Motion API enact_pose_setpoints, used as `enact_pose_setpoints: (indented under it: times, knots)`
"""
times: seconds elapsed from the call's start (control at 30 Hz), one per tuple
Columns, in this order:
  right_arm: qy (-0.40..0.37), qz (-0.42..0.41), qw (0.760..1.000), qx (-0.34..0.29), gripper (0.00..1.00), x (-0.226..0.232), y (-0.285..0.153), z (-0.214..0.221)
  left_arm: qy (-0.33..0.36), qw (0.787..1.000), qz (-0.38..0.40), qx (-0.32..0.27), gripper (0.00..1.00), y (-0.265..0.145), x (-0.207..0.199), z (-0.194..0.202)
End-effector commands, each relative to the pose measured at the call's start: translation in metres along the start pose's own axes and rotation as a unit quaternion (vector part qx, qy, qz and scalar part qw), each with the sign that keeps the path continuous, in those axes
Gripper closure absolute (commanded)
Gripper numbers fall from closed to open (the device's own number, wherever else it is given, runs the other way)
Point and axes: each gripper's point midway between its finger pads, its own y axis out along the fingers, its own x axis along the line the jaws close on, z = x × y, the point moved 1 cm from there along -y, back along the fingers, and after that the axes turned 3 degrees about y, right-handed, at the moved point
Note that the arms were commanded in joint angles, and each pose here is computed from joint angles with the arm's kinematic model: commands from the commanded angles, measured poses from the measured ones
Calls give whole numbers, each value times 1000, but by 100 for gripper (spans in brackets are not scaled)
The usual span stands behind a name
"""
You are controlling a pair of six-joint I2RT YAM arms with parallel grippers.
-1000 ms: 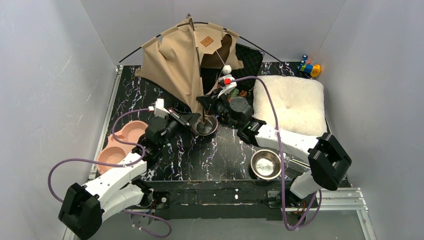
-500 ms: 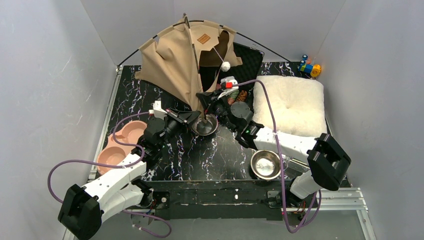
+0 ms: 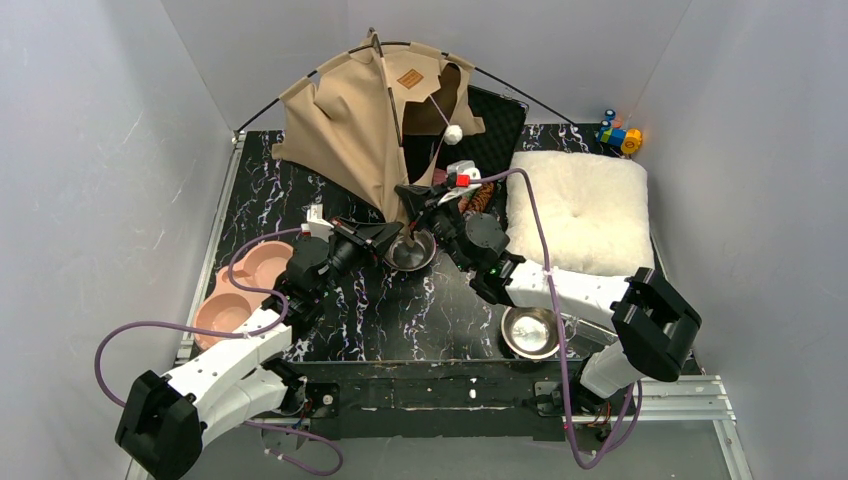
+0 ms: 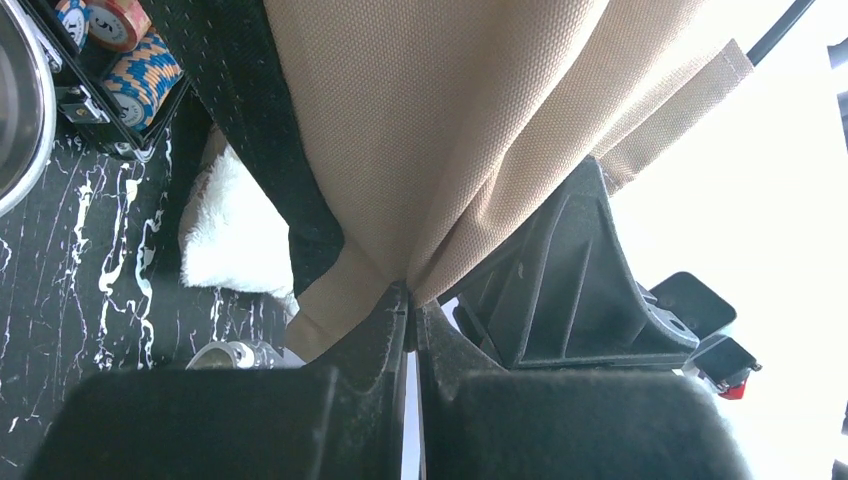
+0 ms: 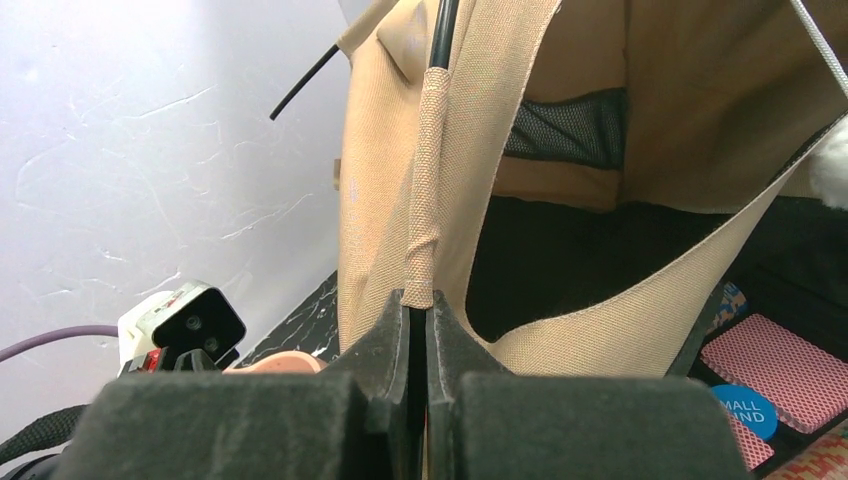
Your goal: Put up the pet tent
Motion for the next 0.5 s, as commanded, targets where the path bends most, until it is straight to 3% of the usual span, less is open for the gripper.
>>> enact_pose_setpoints:
  times: [0.0, 0.47]
  knots:
    - [37, 81, 975, -204, 99, -30, -7, -122, -6, 992, -98, 80, 100, -15, 58, 33]
    - [37, 113, 985, -124, 99, -40, -31, -45, -13, 994, -78, 75, 100, -5, 42, 29]
